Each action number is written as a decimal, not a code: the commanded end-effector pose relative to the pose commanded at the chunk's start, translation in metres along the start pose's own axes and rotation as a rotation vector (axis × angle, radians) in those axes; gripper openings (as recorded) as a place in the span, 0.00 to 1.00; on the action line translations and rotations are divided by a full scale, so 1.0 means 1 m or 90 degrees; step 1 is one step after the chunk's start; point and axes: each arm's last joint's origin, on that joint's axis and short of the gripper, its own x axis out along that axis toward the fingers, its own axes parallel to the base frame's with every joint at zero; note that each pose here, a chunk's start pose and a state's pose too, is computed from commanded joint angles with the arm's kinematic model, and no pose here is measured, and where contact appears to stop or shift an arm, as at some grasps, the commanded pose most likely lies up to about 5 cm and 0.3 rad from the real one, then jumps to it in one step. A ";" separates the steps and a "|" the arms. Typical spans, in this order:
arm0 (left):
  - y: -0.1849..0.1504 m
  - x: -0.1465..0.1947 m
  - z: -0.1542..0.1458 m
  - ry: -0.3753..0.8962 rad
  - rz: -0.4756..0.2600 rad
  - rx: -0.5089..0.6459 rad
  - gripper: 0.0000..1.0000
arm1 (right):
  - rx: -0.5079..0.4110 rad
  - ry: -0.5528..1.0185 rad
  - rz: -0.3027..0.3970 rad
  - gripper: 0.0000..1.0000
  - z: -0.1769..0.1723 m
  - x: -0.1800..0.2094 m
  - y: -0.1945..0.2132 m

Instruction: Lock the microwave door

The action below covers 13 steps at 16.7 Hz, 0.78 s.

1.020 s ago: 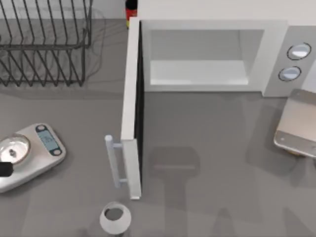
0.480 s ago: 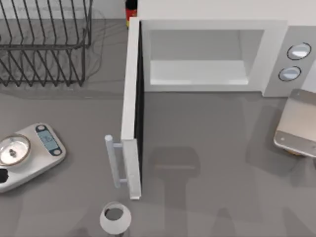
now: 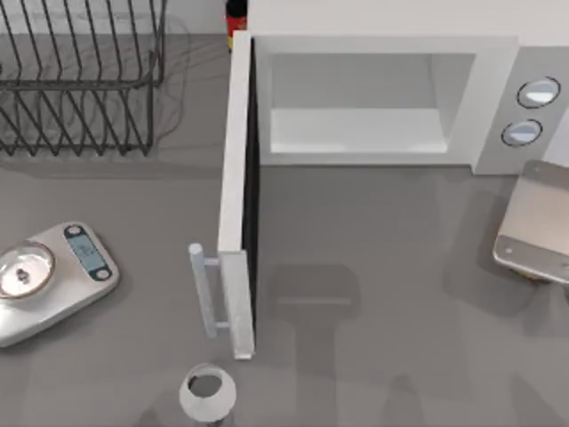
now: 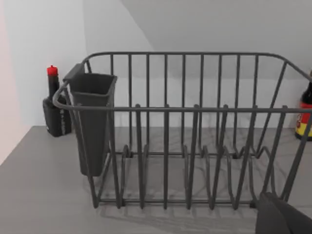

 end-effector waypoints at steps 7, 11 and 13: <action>-0.002 0.001 0.005 0.016 -0.005 -0.015 0.00 | 0.000 0.000 0.000 1.00 0.000 0.000 0.000; -0.013 0.009 0.030 0.108 -0.025 -0.077 0.00 | 0.000 0.000 0.000 1.00 0.000 0.000 0.000; -0.022 0.021 0.043 0.183 -0.033 -0.103 0.00 | 0.000 0.000 0.000 1.00 0.000 0.000 0.000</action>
